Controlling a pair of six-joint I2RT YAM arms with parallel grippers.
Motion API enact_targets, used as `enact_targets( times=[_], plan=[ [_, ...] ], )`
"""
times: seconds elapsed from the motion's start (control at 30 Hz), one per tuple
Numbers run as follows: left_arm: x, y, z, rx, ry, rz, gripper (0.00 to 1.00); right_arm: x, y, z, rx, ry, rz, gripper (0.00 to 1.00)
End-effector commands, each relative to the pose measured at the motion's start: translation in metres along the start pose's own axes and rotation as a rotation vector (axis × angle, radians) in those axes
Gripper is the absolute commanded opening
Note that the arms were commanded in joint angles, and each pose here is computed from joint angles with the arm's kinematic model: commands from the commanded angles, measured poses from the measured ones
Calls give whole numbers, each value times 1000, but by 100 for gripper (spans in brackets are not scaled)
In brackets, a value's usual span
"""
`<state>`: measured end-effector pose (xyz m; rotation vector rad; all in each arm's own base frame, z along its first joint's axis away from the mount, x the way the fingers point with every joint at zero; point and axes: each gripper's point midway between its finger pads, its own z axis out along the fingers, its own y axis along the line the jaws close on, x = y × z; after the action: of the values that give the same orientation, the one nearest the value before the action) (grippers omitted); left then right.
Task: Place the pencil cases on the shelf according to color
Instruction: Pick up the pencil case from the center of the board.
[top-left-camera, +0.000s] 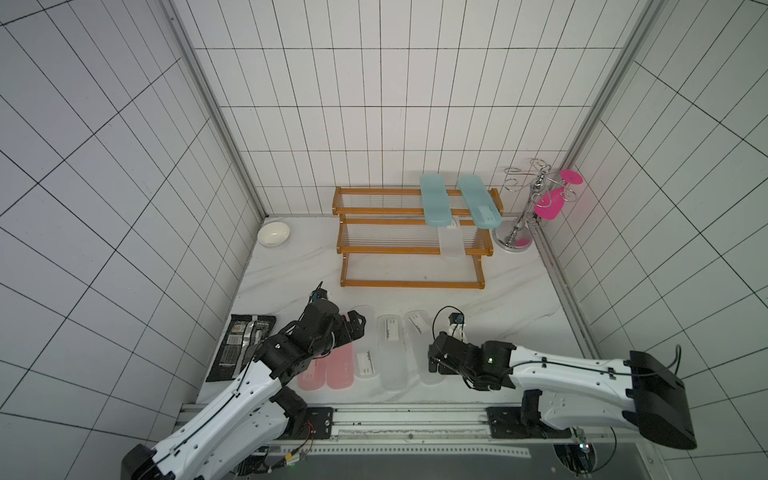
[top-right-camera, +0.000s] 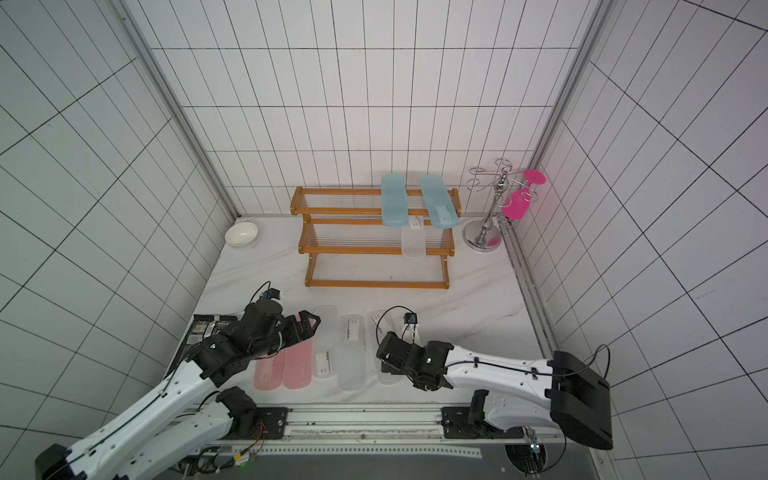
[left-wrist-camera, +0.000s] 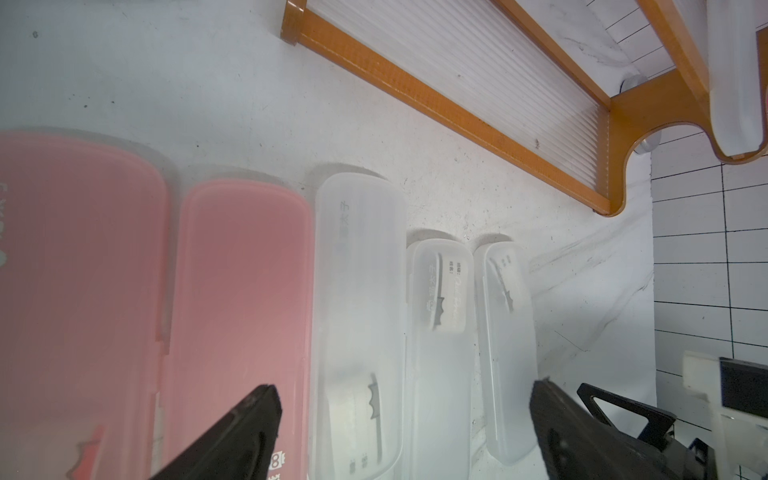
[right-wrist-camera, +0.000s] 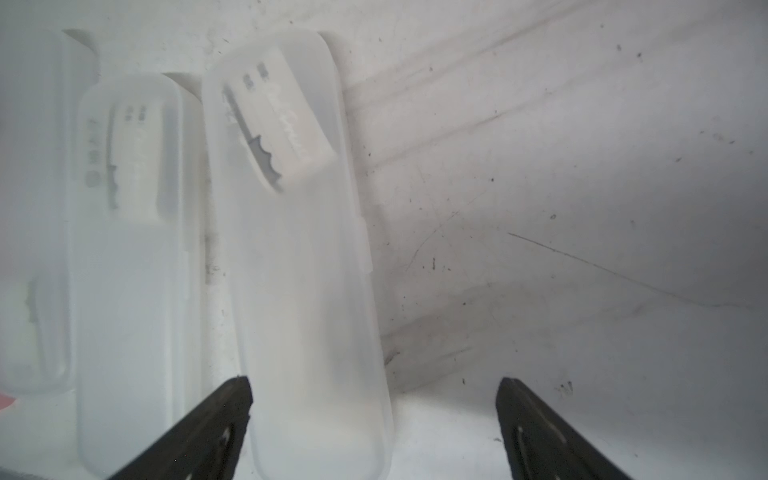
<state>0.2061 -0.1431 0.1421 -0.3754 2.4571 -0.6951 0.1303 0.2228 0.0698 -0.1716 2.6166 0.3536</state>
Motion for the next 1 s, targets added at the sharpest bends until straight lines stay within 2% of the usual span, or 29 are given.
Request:
enact_targets(
  times=[0.0, 0.2, 0.57, 0.97],
  plan=[
    [-16, -10, -9, 29, -76, -5, 98, 1, -16, -8, 30, -4, -25, 97],
    [-21, -3, -19, 5, -118, 9, 98, 6, 1, -19, 1, 11, -80, 97],
    [-23, 7, -30, -14, -158, 20, 98, 36, 37, 11, 78, 78, -167, 100],
    [-20, 7, -31, -9, -146, 23, 98, 48, 28, 17, 133, 104, -172, 100]
  ],
)
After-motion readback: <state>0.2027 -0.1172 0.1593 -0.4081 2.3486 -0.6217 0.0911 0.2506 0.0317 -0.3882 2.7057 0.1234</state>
